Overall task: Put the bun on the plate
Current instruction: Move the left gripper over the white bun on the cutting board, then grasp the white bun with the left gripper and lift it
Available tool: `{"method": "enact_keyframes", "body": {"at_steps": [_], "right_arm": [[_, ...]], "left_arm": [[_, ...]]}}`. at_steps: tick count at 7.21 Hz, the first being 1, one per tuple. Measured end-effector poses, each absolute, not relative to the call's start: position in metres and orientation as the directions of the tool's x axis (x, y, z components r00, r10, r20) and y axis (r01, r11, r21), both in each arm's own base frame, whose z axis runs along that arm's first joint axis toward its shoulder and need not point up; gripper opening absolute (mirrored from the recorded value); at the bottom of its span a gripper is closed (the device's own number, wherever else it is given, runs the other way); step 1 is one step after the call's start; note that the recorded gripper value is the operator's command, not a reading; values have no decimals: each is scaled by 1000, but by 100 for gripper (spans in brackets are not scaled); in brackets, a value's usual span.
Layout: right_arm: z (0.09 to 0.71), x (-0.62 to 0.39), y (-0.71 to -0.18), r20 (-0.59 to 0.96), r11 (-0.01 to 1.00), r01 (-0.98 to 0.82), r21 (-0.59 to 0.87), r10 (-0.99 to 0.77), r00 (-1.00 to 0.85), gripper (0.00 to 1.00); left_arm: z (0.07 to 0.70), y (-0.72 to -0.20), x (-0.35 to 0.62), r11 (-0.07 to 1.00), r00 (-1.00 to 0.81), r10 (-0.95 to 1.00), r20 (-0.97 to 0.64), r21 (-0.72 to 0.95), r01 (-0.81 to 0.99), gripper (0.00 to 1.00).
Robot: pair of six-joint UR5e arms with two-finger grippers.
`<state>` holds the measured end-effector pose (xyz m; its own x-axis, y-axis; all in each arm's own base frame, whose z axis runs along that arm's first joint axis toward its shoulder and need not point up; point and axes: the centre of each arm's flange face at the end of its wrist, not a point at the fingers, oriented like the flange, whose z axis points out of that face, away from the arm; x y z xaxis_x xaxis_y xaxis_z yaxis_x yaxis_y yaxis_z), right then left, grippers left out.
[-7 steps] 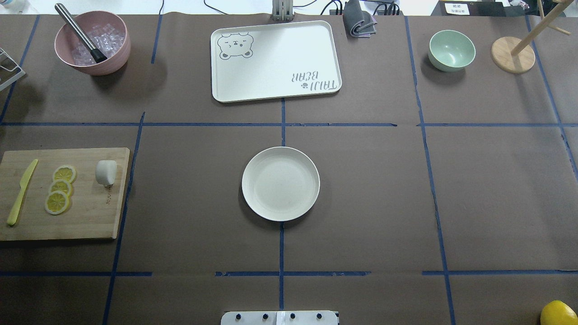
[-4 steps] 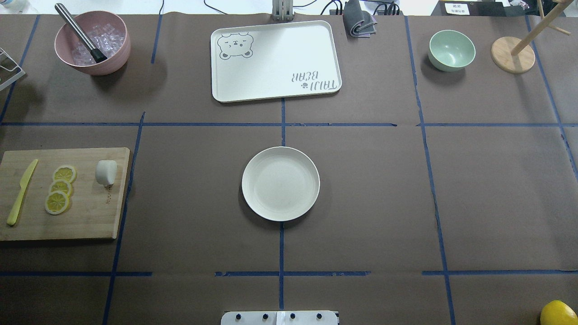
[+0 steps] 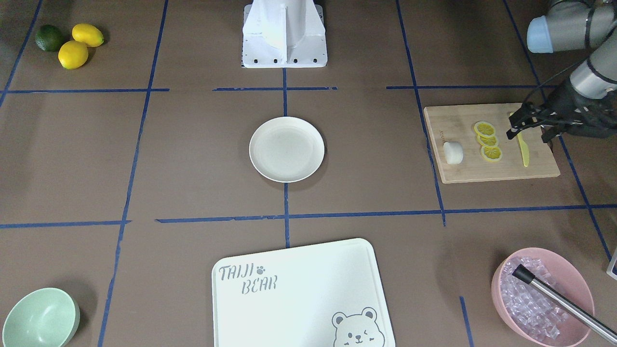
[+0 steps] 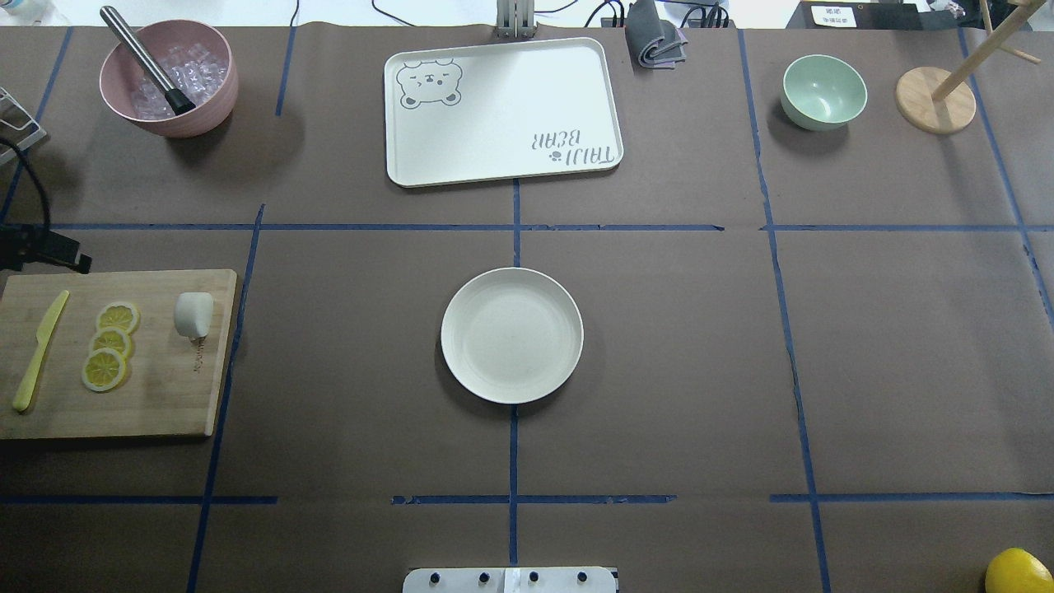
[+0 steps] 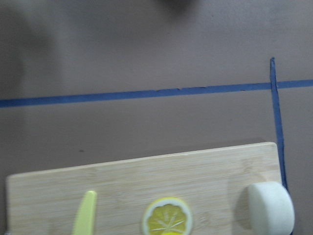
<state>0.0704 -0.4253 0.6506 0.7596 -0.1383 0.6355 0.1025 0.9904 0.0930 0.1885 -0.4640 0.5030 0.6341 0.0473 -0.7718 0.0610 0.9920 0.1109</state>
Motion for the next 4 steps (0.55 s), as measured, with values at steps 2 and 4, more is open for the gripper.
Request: {"method": "enact_keyframes", "body": {"at_steps": [2,4], "right_arm": [[651,70,-425,635,990,103,93,-139,760,100],[651,70,-425,636,990,103,93,-139,759,100]], "left_arm": [[479,-457,255,992,642,12,-767,91,90,100],[469,-446,309,993,650,22,-759,91,72,100]]}}
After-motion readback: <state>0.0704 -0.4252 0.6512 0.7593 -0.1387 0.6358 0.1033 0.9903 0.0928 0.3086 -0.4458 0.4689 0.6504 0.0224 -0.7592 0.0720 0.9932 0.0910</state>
